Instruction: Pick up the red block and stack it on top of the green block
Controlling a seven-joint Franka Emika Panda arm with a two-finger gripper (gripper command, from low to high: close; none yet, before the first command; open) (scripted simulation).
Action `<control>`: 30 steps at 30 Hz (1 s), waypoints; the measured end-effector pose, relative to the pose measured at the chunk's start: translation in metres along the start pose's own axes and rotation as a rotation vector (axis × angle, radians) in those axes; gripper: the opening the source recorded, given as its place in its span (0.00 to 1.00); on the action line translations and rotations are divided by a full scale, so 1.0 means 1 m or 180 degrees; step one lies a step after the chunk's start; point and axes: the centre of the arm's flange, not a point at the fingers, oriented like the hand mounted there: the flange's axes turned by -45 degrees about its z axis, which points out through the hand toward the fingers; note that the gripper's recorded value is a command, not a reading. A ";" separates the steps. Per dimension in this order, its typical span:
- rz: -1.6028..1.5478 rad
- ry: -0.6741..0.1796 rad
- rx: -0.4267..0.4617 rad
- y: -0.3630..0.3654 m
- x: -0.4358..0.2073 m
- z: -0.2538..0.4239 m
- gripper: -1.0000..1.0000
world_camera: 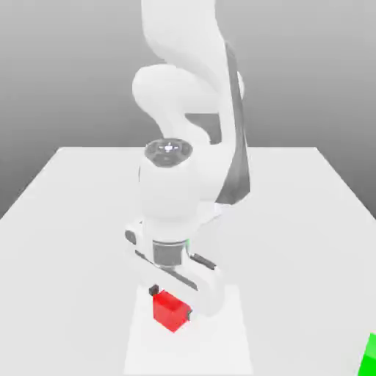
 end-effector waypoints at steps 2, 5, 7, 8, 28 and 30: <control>0.0000 0.0002 0.0001 0.000 0.000 0.000 0.00; 0.0001 0.0002 0.0002 0.000 0.000 0.002 0.00; -0.0004 0.0012 0.0005 -0.001 0.001 -0.006 0.00; -0.0007 0.0017 0.0008 -0.002 0.002 -0.012 0.00; -0.0150 0.0056 -0.0085 -0.171 -0.027 -0.088 0.00; -0.0214 0.0054 -0.0069 -0.208 -0.048 -0.092 0.00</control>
